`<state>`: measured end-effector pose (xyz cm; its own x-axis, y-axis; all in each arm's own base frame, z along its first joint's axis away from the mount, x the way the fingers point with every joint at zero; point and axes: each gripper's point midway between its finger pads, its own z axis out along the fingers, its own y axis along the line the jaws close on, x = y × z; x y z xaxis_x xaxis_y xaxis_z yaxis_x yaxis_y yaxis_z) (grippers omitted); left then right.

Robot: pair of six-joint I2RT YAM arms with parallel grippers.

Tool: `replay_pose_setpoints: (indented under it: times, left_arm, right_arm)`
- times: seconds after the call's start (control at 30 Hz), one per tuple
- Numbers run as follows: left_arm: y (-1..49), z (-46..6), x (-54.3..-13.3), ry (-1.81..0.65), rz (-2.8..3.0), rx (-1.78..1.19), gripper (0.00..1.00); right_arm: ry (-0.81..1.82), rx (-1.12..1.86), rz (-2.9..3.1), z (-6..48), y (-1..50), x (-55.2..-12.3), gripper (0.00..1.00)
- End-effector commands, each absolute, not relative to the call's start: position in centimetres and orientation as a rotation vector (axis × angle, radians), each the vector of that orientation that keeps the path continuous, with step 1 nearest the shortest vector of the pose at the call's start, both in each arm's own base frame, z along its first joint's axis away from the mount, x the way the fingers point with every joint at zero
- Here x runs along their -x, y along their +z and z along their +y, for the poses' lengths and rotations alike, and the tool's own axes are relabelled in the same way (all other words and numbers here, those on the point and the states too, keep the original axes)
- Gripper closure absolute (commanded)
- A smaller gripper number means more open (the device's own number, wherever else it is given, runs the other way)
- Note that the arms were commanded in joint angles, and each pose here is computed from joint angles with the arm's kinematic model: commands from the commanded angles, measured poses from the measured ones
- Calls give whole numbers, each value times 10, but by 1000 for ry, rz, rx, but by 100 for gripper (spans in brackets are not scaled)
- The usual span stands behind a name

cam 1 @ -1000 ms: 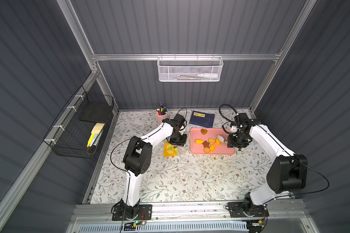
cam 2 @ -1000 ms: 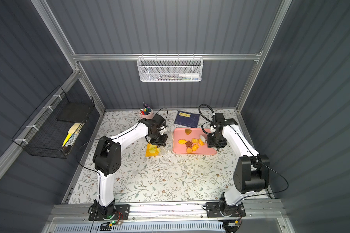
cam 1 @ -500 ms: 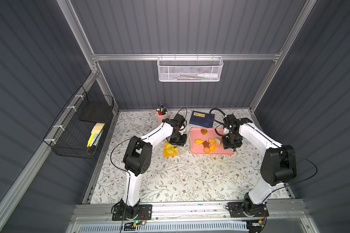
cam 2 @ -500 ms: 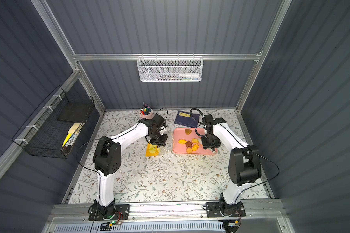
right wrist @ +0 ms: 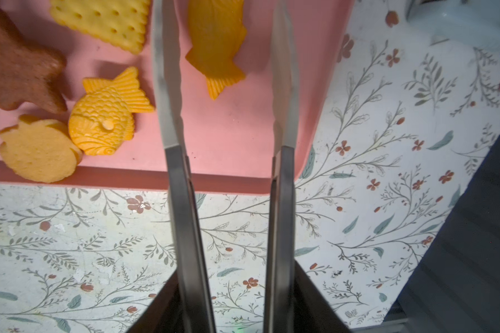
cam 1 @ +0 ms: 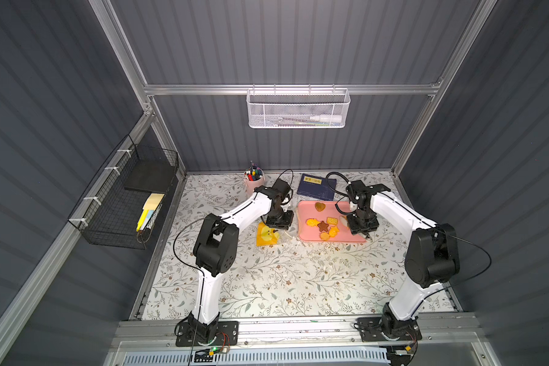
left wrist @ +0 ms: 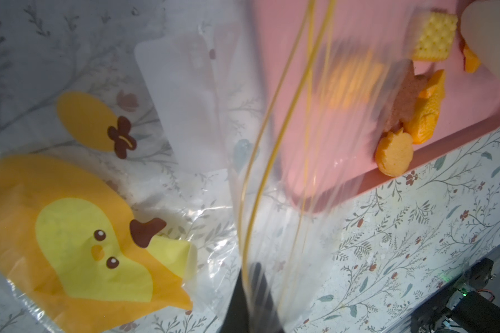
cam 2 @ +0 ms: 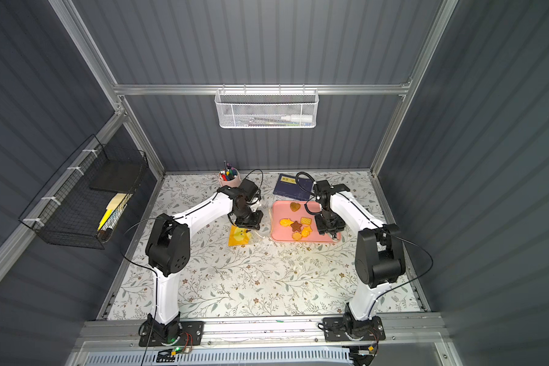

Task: Put the cookies into a resealable bag to prevent moisture
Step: Pick up the cookie from the tray.

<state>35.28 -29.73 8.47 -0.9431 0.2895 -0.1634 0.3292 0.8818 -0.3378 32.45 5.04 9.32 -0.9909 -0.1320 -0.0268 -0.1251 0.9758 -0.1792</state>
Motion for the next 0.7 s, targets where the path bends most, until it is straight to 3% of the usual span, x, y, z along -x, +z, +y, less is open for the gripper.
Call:
replay_pose_setpoints:
  times: [0.0, 0.17, 0.37, 0.67]
  left_arm:
    - [76, -296, -349, -533, 2973, -514, 100]
    - [75, -297, -349, -535, 2977, -520, 100]
    - [79, -301, -350, -565, 2964, -533, 100]
    - [83, -305, -349, -608, 2958, -534, 100]
  right_arm:
    - [-341, 226, 3094, 47, 96, -322, 56]
    - [-245, 208, 3001, 54, 125, -324, 64]
    - [82, 264, 2906, 89, 169, -317, 69]
    - [564, 423, 2767, 182, 203, -293, 66]
